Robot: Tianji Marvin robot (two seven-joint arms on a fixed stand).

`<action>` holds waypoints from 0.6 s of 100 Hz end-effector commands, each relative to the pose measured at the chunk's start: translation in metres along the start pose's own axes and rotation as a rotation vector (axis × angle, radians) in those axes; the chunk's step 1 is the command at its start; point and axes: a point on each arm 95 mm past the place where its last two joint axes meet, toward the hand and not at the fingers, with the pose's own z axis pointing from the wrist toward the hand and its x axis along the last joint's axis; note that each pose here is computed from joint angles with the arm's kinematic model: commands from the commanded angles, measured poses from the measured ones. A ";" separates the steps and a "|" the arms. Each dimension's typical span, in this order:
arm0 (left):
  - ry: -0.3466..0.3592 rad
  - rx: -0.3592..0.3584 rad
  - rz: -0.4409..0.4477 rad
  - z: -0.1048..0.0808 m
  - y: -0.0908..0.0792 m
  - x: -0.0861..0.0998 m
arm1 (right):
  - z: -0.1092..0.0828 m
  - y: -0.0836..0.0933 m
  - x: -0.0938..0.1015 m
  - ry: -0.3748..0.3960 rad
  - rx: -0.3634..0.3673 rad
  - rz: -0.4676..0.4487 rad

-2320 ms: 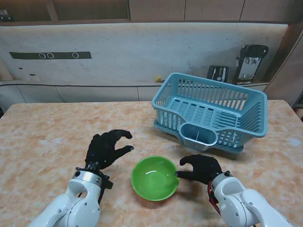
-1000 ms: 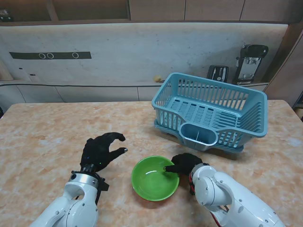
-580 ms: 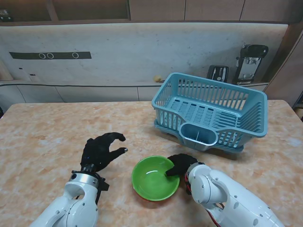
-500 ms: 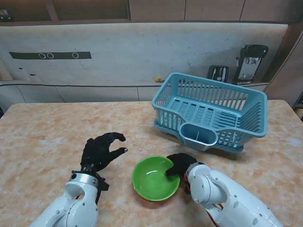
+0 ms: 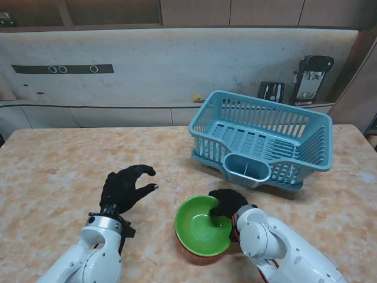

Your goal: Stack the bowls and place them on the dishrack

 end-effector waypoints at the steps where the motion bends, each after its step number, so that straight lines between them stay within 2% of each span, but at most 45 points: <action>1: -0.004 -0.011 -0.005 -0.002 0.002 0.000 | -0.003 -0.007 0.005 0.020 0.007 0.011; 42: -0.006 -0.007 -0.003 -0.002 0.001 -0.001 | -0.018 0.001 0.015 0.084 -0.122 0.046; 60: -0.013 0.004 0.001 -0.003 -0.001 -0.002 | -0.028 0.008 0.022 0.119 -0.184 0.029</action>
